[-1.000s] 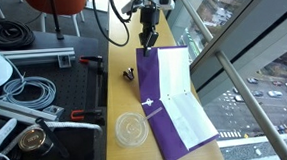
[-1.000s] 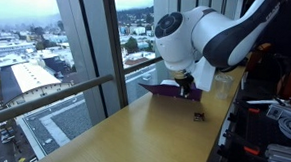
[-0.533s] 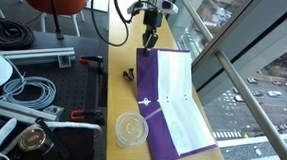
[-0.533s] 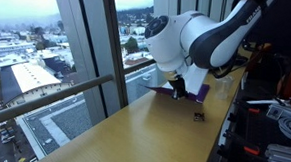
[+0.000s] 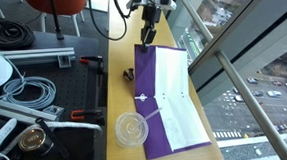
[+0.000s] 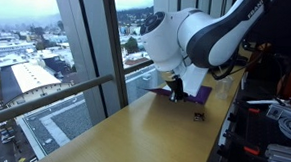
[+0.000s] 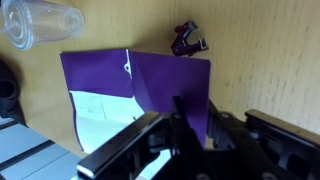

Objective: Open the purple paper file to the left

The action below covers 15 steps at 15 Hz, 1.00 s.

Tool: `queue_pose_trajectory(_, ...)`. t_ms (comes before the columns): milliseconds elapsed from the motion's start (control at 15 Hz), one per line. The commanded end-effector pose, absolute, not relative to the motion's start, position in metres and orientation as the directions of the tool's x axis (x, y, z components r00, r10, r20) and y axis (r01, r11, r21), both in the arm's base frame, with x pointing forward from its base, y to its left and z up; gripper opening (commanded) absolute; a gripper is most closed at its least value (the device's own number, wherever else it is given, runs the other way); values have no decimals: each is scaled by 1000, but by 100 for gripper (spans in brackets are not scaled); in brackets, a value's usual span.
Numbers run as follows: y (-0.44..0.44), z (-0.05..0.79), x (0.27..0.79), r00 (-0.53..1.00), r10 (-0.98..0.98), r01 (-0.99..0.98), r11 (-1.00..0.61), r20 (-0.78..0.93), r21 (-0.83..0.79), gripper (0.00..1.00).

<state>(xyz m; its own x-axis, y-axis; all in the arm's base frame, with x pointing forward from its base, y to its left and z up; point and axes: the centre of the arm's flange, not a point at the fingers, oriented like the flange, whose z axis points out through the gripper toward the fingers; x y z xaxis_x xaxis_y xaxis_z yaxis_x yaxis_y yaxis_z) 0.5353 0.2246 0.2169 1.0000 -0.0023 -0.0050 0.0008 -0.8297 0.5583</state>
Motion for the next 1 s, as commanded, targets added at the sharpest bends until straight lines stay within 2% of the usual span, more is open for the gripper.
queue_pose_trajectory(0, 231, 233, 528, 1000, 23, 16, -840, 7, 542, 56)
queue_pose_trajectory(267, 230, 271, 522, 996, 61, 21, -868, 65, 495, 84)
queue_pose_trajectory(400, 223, 301, 521, 989, 95, 39, -906, 113, 421, 98)
queue_pose_trajectory(933, 99, 372, 548, 947, 235, 216, -970, 219, 110, 100)
